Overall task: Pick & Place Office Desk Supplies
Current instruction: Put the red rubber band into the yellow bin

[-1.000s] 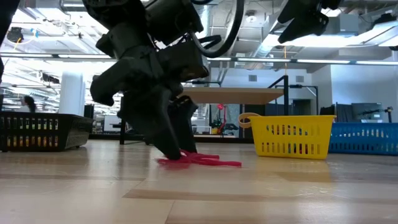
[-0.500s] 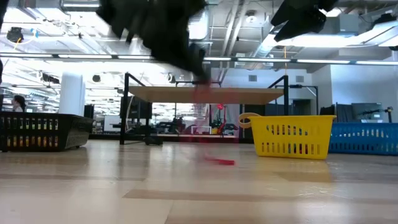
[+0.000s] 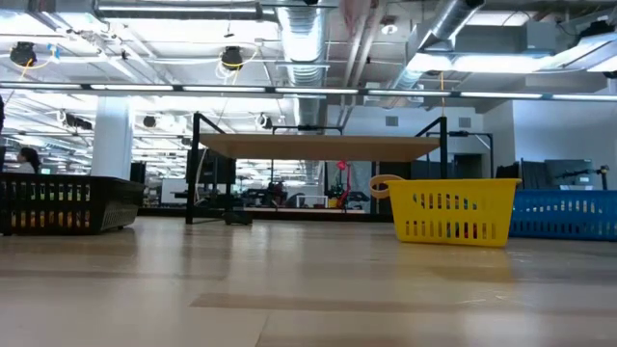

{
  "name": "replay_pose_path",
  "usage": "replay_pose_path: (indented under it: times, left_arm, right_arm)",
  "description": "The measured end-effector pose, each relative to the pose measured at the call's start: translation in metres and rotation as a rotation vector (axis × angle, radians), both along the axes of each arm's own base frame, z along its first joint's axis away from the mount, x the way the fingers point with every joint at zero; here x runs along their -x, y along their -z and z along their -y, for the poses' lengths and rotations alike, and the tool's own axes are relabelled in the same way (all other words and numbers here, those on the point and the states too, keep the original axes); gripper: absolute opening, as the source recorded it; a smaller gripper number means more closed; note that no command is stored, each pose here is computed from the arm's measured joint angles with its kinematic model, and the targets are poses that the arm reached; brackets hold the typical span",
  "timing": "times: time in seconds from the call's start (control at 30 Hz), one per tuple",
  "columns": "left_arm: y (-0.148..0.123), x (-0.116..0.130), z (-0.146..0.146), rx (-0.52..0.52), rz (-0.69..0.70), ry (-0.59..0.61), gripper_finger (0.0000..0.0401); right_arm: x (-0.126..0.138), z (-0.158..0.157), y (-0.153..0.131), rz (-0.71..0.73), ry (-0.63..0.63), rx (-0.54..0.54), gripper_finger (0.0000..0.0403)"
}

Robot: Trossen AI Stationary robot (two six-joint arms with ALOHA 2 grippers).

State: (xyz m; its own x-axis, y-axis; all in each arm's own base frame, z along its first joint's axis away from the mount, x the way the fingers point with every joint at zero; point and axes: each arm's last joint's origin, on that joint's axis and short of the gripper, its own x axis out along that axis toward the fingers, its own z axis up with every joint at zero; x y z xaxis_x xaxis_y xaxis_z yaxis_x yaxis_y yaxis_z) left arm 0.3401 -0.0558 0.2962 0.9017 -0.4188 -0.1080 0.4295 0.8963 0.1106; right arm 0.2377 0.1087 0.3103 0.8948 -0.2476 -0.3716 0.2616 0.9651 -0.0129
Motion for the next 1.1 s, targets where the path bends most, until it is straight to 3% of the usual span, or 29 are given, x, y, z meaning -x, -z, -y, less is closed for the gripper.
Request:
replay_pose_path:
  times: [0.13, 0.47, 0.87, 0.97, 1.07, 1.1]
  left_arm:
    - [-0.007, 0.001, 0.007, 0.013, 0.067, 0.02, 0.0]
    - [-0.002, -0.004, 0.006, 0.031, 0.06, 0.012, 0.0]
    - [0.002, -0.013, 0.008, 0.045, 0.135, 0.016, 0.0]
    - [0.002, -0.013, 0.008, 0.041, 0.137, 0.015, 0.0]
    - [0.002, -0.013, 0.006, 0.037, 0.138, 0.002, 0.0]
    - [0.002, -0.013, 0.004, 0.031, 0.138, -0.003, 0.0]
  right_arm:
    - [-0.004, -0.001, -0.001, 0.01, -0.058, -0.012, 0.0285]
    - [-0.011, -0.005, -0.011, 0.091, -0.232, -0.054, 0.0285]
    - [-0.024, 0.0, -0.002, 0.067, -0.214, -0.051, 0.0275]
    - [-0.025, 0.001, 0.0, 0.054, -0.215, -0.048, 0.0204]
    - [-0.025, 0.001, 0.002, 0.031, -0.223, -0.023, 0.0058]
    - [-0.025, 0.0, 0.002, 0.033, -0.229, -0.004, 0.003]
